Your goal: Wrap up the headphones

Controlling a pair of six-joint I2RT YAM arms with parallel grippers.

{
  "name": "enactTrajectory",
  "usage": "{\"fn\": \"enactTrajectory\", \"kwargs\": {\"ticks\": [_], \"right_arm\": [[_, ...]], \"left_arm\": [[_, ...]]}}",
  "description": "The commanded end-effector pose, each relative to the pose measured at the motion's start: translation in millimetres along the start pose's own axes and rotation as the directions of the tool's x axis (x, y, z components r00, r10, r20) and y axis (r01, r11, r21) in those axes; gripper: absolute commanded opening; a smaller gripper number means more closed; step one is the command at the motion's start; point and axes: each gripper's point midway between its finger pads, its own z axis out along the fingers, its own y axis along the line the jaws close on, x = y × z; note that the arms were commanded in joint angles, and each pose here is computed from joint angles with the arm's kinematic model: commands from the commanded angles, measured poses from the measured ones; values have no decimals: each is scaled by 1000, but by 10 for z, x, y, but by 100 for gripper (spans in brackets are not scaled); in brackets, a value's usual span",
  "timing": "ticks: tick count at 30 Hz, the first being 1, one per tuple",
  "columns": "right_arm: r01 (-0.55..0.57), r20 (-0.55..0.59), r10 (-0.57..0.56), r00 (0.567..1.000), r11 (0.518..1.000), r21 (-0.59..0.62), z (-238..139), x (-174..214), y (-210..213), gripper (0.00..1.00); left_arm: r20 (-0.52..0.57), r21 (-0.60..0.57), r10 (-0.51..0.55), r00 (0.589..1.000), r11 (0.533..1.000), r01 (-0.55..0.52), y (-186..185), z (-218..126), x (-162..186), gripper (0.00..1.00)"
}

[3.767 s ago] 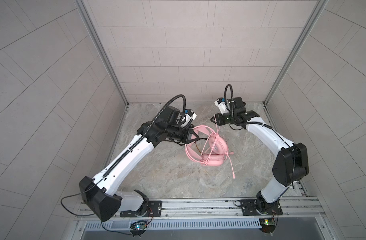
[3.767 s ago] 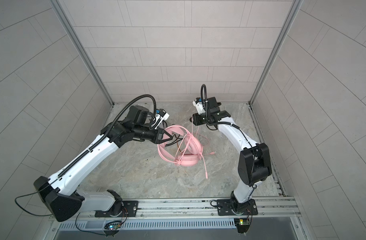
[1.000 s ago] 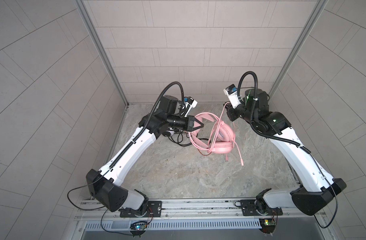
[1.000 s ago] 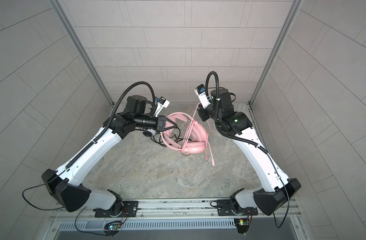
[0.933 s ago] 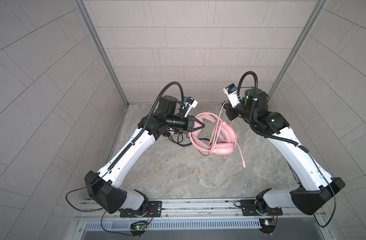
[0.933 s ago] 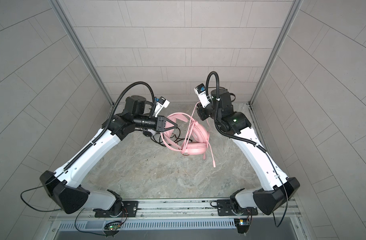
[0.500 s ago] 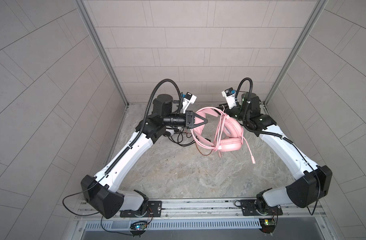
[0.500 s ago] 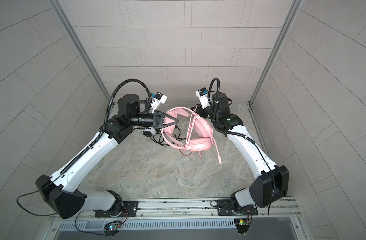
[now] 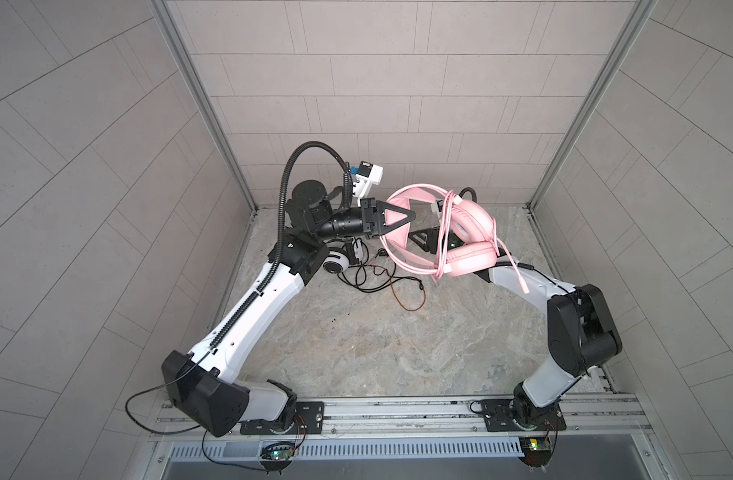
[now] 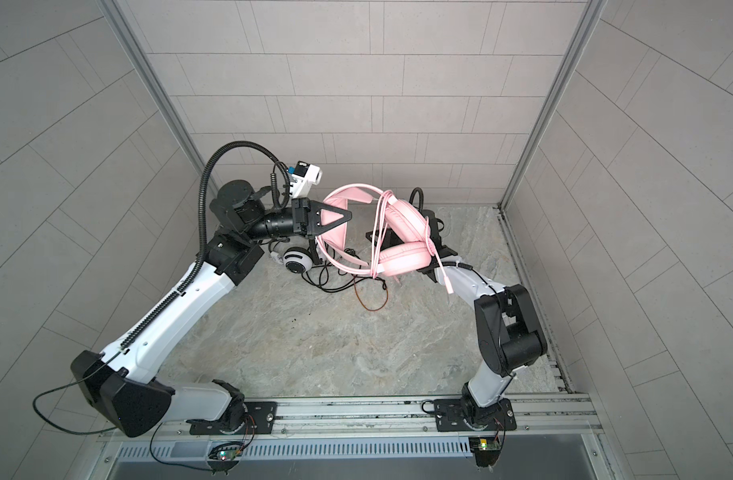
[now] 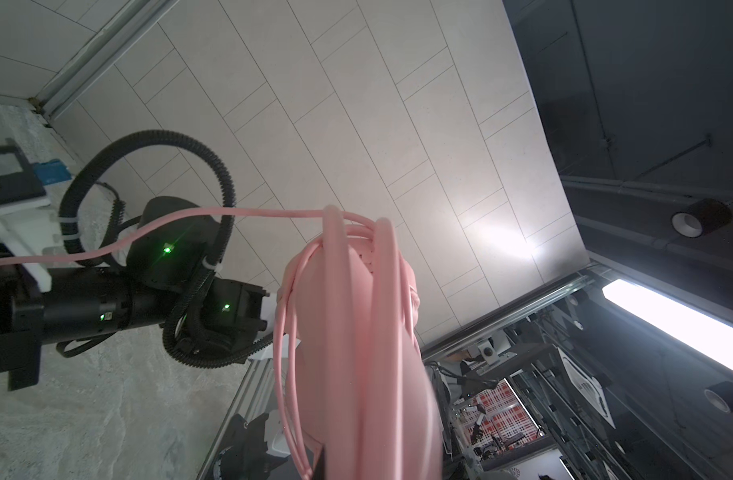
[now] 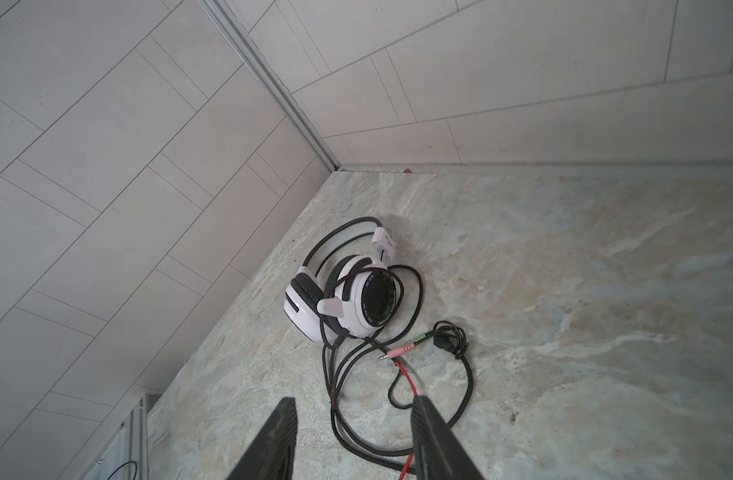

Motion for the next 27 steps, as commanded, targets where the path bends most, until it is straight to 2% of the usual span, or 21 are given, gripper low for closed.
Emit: {"fn": "enactTrajectory", "kwargs": {"ticks": [1, 8, 10, 11, 13, 17, 20, 23, 25, 27], "right_arm": [[-19, 60, 24, 998, 996, -85, 30, -52, 118, 46], [-44, -9, 43, 999, 993, -108, 312, 343, 72, 45], [-55, -19, 53, 998, 991, -126, 419, 391, 86, 42], [-71, -18, 70, 997, 987, -142, 474, 406, 93, 37], [-95, -5, 96, 995, 978, -184, 545, 408, 124, 18], [-123, -23, 121, 992, 972, -202, 607, 561, 125, 7], [-144, -28, 141, 990, 968, -204, 538, 687, 128, 6], [-151, -55, 143, 988, 971, -186, 374, 885, 170, 5], [-149, -75, 138, 988, 976, -159, 213, 1027, 206, 5], [-126, -107, 114, 988, 986, -113, 12, 1174, 279, 5]], "left_arm": [[136, 103, 82, 987, 990, -97, -435, -149, -392, 0], [207, 216, -9, 978, 976, -37, -475, -182, -833, 0], [216, 217, -16, 976, 976, -32, -444, -188, -916, 0], [222, 211, -16, 975, 977, -33, -415, -194, -957, 0], [249, 196, -21, 968, 980, -29, -349, -242, -1053, 0], [321, 149, -11, 947, 988, -39, -236, -415, -1254, 0], [380, 64, 20, 925, 997, -48, -91, -564, -1403, 0], [435, -86, 84, 896, 995, -51, 146, -737, -1516, 0], [466, -200, 136, 874, 979, -46, 326, -879, -1566, 0], [493, -331, 187, 850, 944, -16, 571, -1046, -1593, 0]]}}
